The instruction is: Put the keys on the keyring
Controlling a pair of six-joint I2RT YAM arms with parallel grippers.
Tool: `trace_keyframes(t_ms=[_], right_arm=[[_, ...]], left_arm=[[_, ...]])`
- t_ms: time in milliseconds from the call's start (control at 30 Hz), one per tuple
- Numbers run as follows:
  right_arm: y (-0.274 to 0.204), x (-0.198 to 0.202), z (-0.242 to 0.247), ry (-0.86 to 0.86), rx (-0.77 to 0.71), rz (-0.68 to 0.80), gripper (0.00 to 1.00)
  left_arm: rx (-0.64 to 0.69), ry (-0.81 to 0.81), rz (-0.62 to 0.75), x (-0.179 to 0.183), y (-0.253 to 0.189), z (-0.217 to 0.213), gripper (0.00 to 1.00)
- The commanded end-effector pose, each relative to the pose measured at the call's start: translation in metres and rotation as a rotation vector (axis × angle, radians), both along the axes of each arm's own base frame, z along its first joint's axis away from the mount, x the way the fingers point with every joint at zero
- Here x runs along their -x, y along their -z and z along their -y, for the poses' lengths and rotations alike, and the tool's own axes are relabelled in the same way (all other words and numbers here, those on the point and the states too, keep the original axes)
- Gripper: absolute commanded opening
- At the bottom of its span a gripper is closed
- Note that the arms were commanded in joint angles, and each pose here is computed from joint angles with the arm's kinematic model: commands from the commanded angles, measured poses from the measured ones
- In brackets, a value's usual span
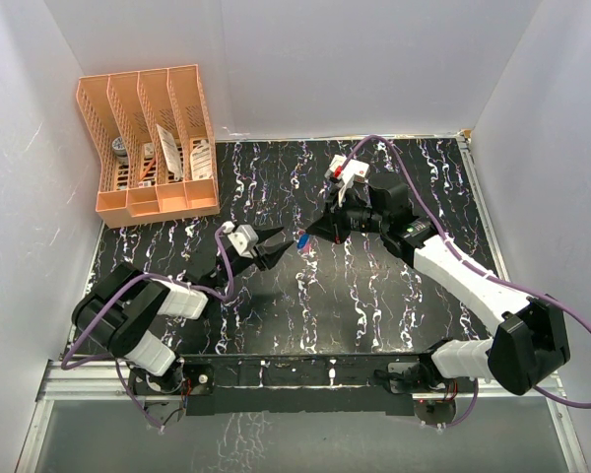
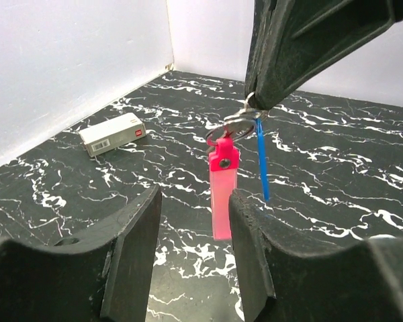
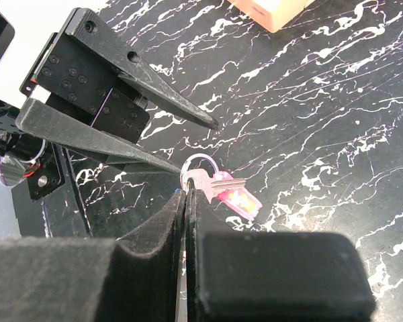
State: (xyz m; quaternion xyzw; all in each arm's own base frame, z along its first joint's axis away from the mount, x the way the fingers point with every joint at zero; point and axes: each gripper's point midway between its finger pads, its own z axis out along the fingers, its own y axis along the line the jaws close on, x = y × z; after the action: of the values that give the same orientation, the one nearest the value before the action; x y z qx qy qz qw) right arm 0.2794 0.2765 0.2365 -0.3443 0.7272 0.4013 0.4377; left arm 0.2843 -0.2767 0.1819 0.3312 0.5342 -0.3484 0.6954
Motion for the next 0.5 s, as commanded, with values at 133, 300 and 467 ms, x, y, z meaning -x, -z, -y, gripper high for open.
trace_keyframes(t_ms=[133, 300, 467], right_arm=[[-0.026, -0.005, -0.006, -0.019, -0.070, 0.068, 0.00], [-0.025, -0.005, -0.008, -0.026, -0.077, 0.059, 0.00], [-0.024, -0.005, -0.008, -0.029, -0.080, 0.055, 0.00]], left_arm=[[0.154, 0.050, 0.198, 0.005, -0.069, 0.005, 0.43], [0.165, 0.052, 0.205, 0.003, -0.074, 0.007, 0.43], [0.174, 0.061, 0.207, 0.000, -0.078, 0.010, 0.43]])
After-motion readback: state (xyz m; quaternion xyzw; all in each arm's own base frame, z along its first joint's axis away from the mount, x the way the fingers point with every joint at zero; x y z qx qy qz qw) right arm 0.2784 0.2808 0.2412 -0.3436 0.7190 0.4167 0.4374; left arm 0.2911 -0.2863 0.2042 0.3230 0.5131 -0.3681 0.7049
